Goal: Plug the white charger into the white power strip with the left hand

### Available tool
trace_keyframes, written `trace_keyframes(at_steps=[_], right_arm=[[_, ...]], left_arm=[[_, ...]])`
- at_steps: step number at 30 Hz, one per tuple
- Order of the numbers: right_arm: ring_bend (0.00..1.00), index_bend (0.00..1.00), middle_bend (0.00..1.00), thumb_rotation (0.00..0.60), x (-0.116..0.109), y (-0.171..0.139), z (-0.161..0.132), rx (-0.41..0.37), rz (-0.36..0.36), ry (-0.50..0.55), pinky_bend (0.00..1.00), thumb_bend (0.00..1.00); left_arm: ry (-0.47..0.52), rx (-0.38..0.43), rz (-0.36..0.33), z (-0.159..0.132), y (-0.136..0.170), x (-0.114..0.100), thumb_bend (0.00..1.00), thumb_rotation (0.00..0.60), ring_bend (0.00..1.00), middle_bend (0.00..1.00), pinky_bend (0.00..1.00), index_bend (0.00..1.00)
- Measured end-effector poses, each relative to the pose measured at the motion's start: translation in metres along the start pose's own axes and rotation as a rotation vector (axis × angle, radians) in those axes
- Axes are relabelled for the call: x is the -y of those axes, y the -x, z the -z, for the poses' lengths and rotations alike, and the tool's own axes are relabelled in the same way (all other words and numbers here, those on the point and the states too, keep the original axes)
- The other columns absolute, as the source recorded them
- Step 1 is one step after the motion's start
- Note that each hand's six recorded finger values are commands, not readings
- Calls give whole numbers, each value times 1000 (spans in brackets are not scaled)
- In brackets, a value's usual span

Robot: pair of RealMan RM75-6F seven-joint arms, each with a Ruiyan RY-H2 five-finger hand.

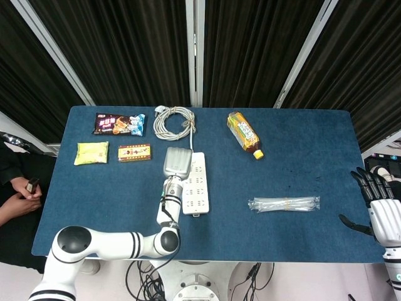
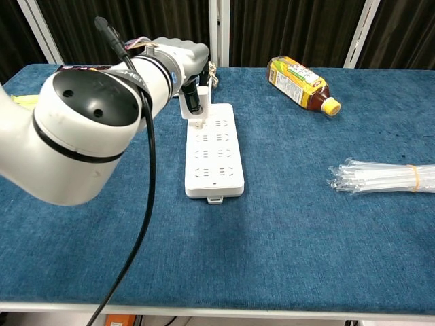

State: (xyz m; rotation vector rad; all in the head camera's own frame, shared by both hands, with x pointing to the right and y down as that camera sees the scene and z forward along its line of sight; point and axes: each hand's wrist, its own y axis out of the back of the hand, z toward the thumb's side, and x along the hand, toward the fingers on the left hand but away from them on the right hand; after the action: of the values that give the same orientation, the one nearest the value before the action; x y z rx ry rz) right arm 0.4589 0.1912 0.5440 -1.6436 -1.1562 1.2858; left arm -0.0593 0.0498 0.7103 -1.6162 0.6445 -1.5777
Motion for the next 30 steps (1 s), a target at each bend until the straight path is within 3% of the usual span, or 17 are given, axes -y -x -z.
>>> trace_keyframes(at_steps=[30], right_arm=[[0,0,40,600,0,-1,3,8,-2,0,0,66]], left_arm=[[-40,-36,17,-6,-2,13,392,600,727,827,601,632]])
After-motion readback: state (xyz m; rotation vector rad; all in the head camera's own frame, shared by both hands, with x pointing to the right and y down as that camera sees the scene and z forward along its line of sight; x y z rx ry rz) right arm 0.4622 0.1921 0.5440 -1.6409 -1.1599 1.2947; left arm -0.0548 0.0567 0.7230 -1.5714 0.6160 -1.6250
